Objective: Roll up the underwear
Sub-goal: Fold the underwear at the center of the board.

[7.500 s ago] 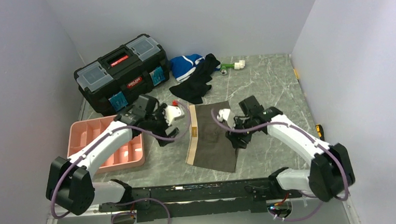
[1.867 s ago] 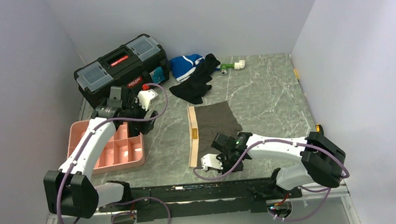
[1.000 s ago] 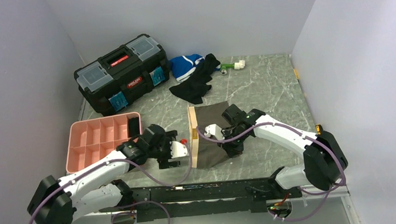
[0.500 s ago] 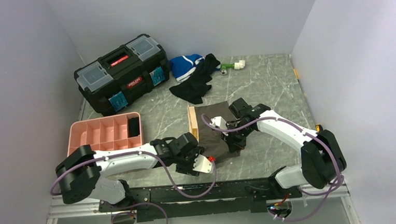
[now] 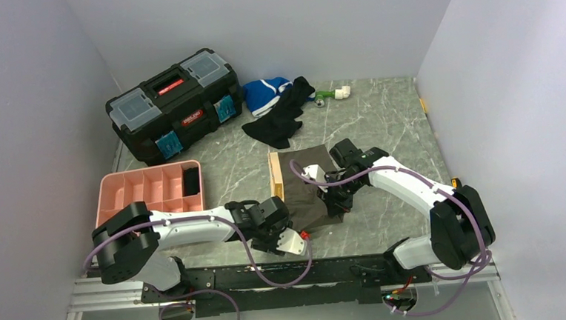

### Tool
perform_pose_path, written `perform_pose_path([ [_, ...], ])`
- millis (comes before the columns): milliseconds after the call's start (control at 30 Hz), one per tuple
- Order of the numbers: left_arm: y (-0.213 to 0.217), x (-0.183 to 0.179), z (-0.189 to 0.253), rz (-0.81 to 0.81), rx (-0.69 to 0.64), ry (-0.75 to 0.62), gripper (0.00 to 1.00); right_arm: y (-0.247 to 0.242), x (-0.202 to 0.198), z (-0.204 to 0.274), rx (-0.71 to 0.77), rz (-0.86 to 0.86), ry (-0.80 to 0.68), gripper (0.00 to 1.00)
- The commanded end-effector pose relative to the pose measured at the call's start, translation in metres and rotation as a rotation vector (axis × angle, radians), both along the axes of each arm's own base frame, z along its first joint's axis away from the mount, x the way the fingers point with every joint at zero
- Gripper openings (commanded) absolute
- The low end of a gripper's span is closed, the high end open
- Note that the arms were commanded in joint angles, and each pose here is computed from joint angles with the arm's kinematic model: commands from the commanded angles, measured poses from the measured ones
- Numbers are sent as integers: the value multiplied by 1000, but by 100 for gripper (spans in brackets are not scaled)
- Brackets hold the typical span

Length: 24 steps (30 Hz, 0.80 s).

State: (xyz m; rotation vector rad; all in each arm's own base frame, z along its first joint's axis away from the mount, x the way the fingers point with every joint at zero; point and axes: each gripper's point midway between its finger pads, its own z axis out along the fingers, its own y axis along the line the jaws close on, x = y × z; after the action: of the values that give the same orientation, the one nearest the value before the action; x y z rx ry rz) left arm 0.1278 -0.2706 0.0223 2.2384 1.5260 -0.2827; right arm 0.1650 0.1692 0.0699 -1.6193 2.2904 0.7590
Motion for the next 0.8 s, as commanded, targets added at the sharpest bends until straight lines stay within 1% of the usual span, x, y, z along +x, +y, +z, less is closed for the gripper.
perform_pose_path([
  [0, -12, 9, 10, 10, -23, -38, 54, 5, 2, 7, 44, 21, -11, 0],
  [100, -14, 10, 9, 10, -20, -37, 53, 7, 1, 6, 46, 24, -1, 0],
  [333, -13, -1, 1, -18, 6, 24, 44, 6, 2, 4, 44, 18, 6, 0],
  [500, -7, -3, -6, -28, 46, 40, 36, 6, 1, 4, 42, 17, 6, 0],
  [600, -6, -6, -9, -23, 53, 54, 27, 6, 2, 5, 42, 15, 4, 0],
  [767, -3, -8, -7, -22, 43, 57, 3, 6, -2, 7, 49, 20, 15, 0],
])
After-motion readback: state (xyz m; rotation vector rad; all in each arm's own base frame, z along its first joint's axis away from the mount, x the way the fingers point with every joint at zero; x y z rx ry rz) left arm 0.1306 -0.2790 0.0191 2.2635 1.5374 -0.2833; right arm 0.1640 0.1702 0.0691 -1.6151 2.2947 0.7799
